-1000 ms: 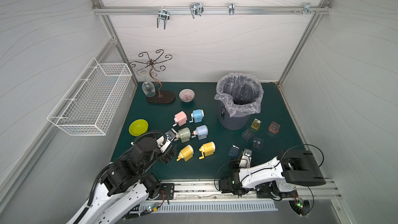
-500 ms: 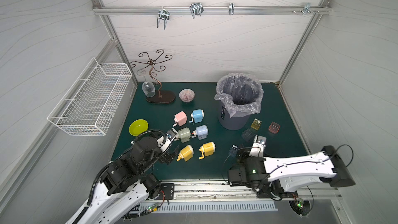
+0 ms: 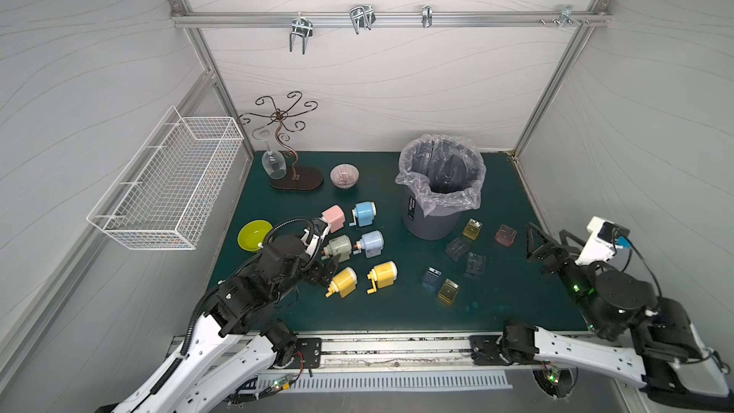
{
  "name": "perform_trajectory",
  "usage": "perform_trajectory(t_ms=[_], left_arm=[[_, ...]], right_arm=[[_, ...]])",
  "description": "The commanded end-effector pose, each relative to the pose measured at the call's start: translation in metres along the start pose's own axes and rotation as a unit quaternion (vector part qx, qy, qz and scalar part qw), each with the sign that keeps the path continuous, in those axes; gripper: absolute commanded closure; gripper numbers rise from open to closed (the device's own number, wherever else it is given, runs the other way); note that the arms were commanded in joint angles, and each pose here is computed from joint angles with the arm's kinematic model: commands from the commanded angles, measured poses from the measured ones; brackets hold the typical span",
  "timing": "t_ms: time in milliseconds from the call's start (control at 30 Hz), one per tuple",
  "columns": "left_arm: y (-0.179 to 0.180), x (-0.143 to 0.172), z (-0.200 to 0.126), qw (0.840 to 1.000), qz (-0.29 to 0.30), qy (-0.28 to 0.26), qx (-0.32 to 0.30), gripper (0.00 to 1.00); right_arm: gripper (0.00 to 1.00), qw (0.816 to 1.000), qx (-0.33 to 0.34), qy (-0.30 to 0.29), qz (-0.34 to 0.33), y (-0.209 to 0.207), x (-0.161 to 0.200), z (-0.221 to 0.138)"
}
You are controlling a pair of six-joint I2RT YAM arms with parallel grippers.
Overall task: Take out the pencil sharpener tray and clean the shavings
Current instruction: Place the container at the center of the board, then reset both arms
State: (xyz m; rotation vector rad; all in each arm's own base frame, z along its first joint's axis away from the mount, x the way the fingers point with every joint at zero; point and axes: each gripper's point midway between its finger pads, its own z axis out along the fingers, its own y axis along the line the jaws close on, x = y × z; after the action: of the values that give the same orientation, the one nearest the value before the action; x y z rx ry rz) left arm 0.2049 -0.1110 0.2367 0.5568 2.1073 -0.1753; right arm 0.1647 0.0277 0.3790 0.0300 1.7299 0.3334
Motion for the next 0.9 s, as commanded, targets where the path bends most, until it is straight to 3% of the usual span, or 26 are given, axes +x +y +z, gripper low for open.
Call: perform_trajectory(t_ms=[0,67,167,233,267,400,567,633,733,800,867], left_arm=[[0.002,-0.031,0.006,0.996,-0.077,-0.049,0.022,0.0],[0.008,-0.034,0.012,0.993,-0.106,-0.042,0.022,0.0],[0.015,-0.035,0.018,0.99,-0.137,-0.036,0.026,0.0],[0.018,-0.037,0.018,0.988,-0.146,-0.04,0.025,0.0],[0.018,-0.038,0.018,0.988,-0.147,-0.042,0.027,0.0],[0.024,-0.042,0.012,0.988,-0.145,-0.051,0.011,0.0],[0.042,-0.045,0.02,0.989,-0.129,-0.071,-0.025,0.0],[0.064,-0.04,0.032,0.984,-0.15,-0.074,-0.064,0.0],[0.107,-0.024,0.046,0.964,-0.219,-0.088,-0.123,0.0],[0.132,-0.013,0.053,0.95,-0.249,-0.105,-0.159,0.0],[0.147,-0.004,0.059,0.945,-0.243,-0.106,-0.192,0.0]], right_arm=[[0.01,0.967,-0.01,0.072,-0.245,0.044,0.018,0.014],[0.01,0.964,-0.036,0.069,-0.254,0.064,0.008,0.022],[0.01,0.977,-0.066,0.07,-0.193,0.068,0.003,0.043],[0.01,0.974,-0.088,0.175,-0.118,0.061,0.029,0.074],[0.01,0.975,-0.071,0.207,-0.023,0.043,0.033,0.091],[0.01,0.991,-0.042,0.121,0.041,0.026,-0.001,0.118],[0.01,0.993,0.087,0.037,0.073,-0.041,-0.039,0.132],[0.01,0.987,0.139,-0.005,0.086,-0.076,-0.031,0.138],[0.01,0.982,0.17,-0.048,0.07,-0.109,0.012,0.152],[0.01,0.976,0.201,-0.04,0.066,-0.128,0.051,0.157],[0.01,0.967,0.241,-0.025,0.073,-0.148,0.085,0.156]])
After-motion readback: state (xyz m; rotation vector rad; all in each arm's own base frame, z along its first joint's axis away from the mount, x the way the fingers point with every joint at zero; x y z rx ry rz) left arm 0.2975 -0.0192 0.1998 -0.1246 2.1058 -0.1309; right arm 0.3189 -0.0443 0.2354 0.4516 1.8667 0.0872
